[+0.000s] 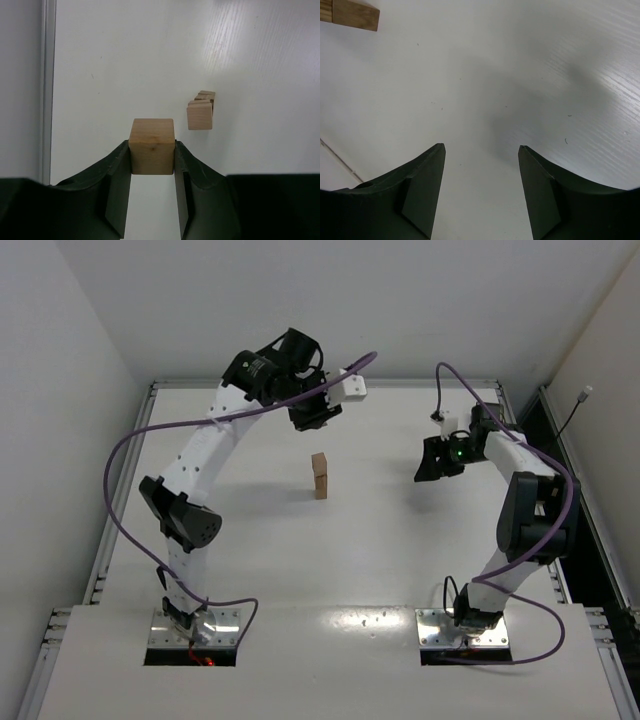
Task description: Build the wood block tower
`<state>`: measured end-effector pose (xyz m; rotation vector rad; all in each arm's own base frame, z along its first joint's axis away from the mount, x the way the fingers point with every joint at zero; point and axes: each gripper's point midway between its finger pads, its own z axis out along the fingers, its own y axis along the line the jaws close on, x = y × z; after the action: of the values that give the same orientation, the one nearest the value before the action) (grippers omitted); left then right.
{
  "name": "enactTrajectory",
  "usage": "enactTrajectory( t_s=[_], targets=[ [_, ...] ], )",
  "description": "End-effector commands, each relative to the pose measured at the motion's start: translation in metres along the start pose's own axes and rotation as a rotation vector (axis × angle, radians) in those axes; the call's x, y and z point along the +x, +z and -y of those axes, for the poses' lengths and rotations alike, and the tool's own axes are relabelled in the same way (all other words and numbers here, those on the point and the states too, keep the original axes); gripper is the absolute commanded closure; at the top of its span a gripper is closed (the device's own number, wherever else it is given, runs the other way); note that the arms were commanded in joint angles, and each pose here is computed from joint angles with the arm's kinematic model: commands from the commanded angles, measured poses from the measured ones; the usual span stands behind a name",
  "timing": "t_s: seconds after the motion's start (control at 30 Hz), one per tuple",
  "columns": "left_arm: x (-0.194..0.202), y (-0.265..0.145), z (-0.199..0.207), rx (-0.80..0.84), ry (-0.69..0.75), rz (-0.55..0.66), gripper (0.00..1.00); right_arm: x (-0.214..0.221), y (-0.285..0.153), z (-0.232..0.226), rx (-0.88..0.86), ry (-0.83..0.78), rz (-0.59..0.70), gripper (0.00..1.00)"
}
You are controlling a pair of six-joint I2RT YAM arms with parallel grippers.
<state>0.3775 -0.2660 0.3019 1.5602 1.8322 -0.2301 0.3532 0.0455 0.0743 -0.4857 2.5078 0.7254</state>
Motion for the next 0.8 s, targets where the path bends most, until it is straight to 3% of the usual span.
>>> enactTrajectory(
  t_s=[0.0,0.37,0.77],
  targets=[
    [0.004,-0.001,0.004,-0.016,0.044,-0.046,1.0,-0.016,-0.008,-0.007,-0.008,-0.058,0.051,0.43],
    [0.006,0.008,0.015,0.029,0.021,-0.056,1.0,-0.005,-0.004,0.002,0.013,-0.055,-0.003,0.34],
    [0.018,0.023,0.028,0.092,0.005,-0.083,0.97,-0.005,-0.001,0.004,0.013,-0.055,-0.003,0.34]
  ],
)
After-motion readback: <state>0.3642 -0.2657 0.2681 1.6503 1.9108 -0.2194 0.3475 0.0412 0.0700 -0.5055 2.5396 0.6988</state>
